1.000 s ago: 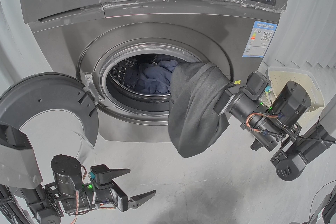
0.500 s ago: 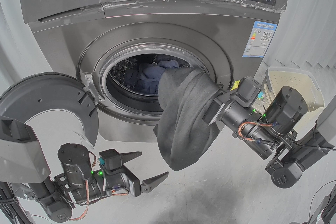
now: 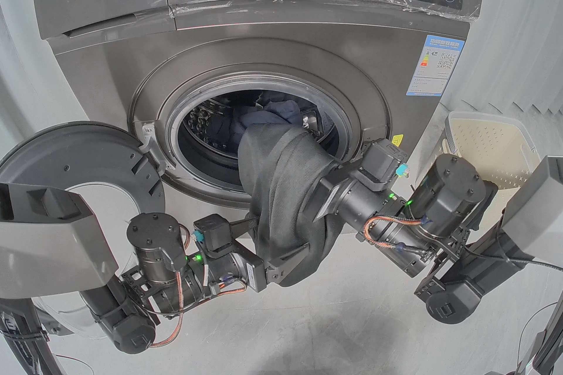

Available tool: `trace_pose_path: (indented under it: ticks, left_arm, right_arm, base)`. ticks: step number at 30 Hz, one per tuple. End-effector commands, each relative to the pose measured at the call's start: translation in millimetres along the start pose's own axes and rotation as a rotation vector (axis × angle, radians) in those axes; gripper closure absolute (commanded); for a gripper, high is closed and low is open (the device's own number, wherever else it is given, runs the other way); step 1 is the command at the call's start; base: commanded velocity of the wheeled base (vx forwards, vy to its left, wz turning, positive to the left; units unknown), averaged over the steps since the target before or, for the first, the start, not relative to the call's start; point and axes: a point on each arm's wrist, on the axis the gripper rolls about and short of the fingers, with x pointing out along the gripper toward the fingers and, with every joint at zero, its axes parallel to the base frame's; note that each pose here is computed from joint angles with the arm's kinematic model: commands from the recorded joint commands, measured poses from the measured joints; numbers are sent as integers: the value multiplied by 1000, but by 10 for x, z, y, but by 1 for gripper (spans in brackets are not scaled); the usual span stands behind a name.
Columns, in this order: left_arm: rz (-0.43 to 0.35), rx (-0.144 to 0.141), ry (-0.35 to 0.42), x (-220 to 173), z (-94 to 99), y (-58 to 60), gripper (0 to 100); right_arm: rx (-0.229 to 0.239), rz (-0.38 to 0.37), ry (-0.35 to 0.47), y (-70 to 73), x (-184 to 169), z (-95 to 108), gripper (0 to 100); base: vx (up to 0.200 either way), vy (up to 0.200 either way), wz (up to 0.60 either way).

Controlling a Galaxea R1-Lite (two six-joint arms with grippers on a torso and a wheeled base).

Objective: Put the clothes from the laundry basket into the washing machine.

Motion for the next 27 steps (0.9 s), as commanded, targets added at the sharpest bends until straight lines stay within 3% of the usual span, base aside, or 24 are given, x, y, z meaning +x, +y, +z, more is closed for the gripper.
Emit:
trace_pose_path:
  ticks: [1,15,27]
  left_arm:
    - [1,-8,10,101,-67,29,0]
    - [33,-6,-4,412,-209,183,0]
    - [112,0,-69,579,-162,400,0]
  right_arm:
    - [6,16,21,54,36,-109,100]
    - [26,46,35,278,-23,-132,100]
    - [36,51,40,305,-77,-102,100]
  base:
    - [0,0,0]
    - [0,0,0]
    - [0,0,0]
